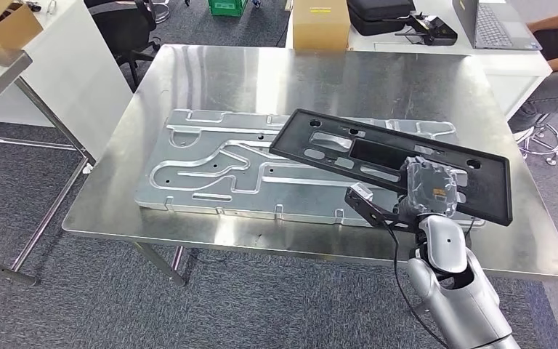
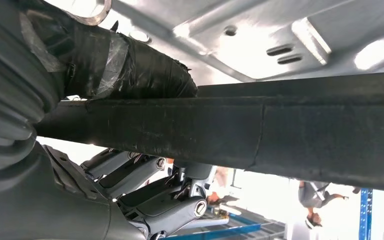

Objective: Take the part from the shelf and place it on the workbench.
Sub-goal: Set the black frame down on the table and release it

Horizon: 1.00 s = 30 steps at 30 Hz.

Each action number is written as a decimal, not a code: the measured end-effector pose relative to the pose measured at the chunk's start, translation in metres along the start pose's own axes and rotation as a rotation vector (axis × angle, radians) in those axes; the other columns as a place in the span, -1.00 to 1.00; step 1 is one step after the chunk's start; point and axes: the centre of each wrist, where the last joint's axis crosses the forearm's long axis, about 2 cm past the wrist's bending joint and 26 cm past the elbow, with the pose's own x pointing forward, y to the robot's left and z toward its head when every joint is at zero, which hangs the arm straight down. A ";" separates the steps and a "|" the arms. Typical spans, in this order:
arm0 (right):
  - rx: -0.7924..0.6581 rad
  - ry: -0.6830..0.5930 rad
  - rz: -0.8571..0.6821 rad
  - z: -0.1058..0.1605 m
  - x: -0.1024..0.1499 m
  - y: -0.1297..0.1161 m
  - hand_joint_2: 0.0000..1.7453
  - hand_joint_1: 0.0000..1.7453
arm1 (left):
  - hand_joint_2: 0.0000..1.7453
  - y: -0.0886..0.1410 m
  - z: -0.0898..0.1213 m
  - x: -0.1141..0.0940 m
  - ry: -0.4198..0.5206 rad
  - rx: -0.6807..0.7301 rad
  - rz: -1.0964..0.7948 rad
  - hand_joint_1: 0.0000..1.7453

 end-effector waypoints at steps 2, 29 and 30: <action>0.026 -0.012 0.005 -0.004 0.006 0.003 1.00 1.00 | 1.00 0.000 0.000 0.000 0.009 -0.011 0.007 -1.00; 0.253 -0.166 0.067 -0.031 0.082 0.046 -0.50 -0.50 | 1.00 0.000 0.000 -0.002 0.018 -0.051 0.141 -1.00; 0.261 -0.170 0.063 -0.030 0.084 0.047 -1.00 -1.00 | 1.00 -0.001 0.000 -0.002 0.019 -0.052 0.148 -1.00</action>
